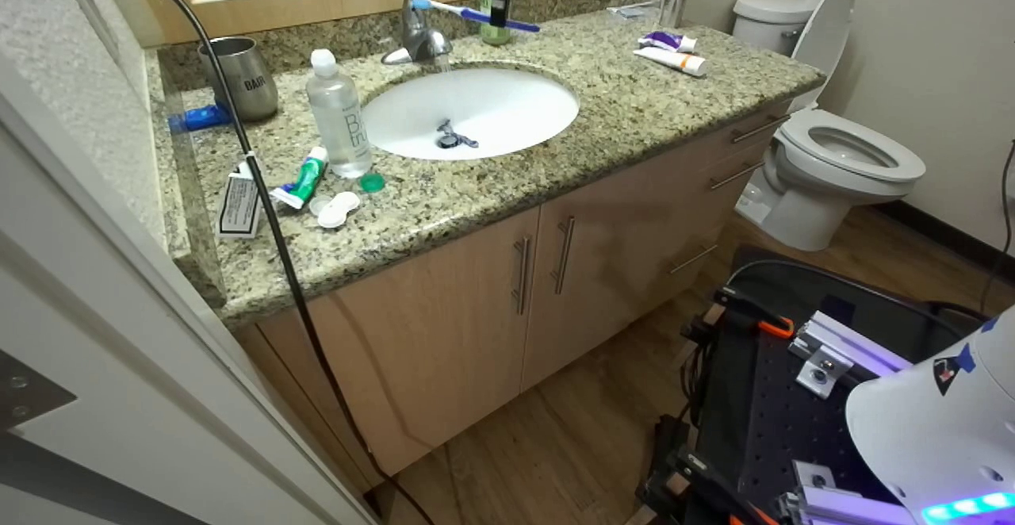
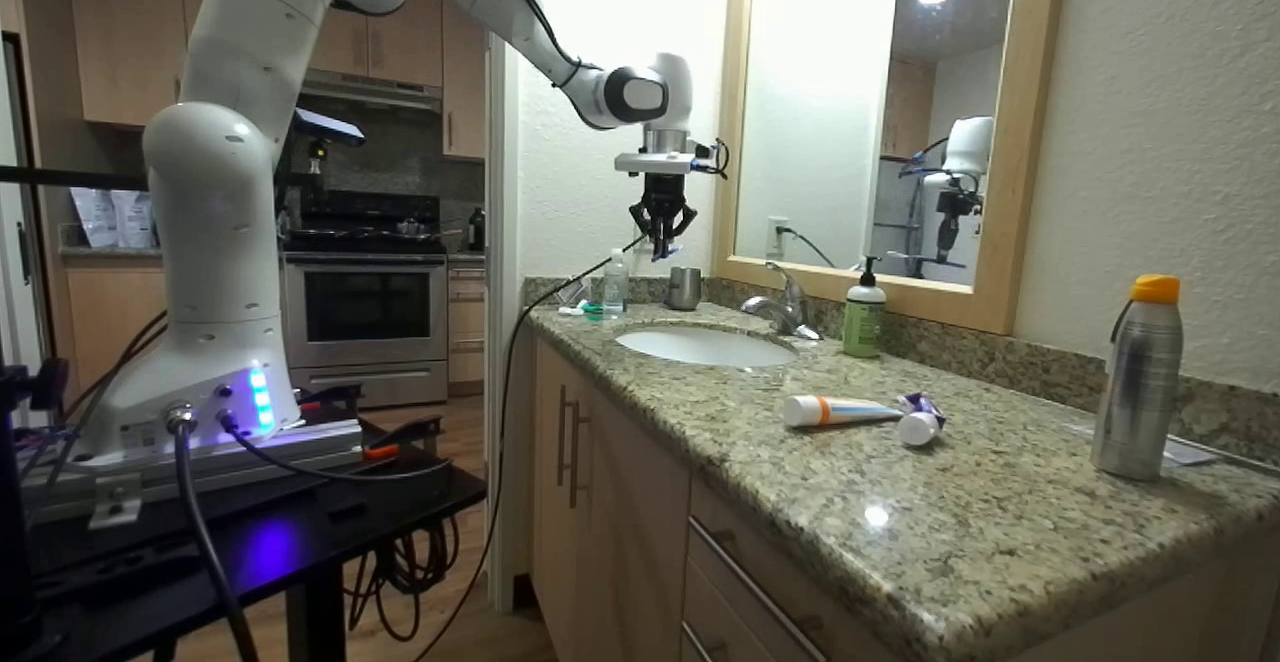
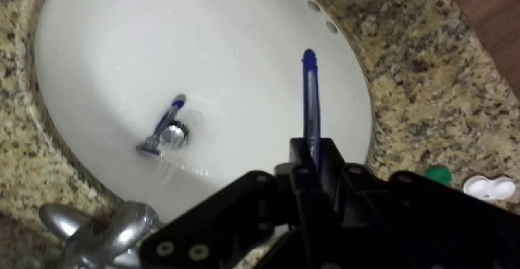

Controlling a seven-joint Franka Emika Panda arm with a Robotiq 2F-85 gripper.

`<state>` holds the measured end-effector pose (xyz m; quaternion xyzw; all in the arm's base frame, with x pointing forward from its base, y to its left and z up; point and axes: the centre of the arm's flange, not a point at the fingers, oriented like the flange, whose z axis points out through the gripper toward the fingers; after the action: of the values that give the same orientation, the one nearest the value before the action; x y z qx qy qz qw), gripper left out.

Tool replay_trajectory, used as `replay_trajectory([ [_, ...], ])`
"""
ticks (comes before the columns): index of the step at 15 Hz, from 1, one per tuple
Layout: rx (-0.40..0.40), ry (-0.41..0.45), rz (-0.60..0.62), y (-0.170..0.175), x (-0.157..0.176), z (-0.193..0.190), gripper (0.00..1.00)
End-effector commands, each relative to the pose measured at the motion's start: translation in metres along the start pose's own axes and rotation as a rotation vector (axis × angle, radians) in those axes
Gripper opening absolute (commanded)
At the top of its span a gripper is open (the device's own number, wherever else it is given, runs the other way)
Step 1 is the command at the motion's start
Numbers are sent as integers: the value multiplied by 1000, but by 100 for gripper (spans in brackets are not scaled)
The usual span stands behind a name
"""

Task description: Put some water on the toothbrush then put it in the silver cup

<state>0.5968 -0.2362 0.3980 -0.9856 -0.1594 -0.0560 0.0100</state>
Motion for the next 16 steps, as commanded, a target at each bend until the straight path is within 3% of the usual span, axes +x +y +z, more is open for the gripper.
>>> replay_trajectory([
  [1,-28,201,-17,-69,-32,-26,3],
  [4,-31,379,32,-128,-11,-17,3],
  [7,-144,276,-49,-188,-5,-23,3],
  [9,-219,206,-98,-210,-7,-45,3],
  [16,-662,252,-141,-207,-17,-158,3],
])
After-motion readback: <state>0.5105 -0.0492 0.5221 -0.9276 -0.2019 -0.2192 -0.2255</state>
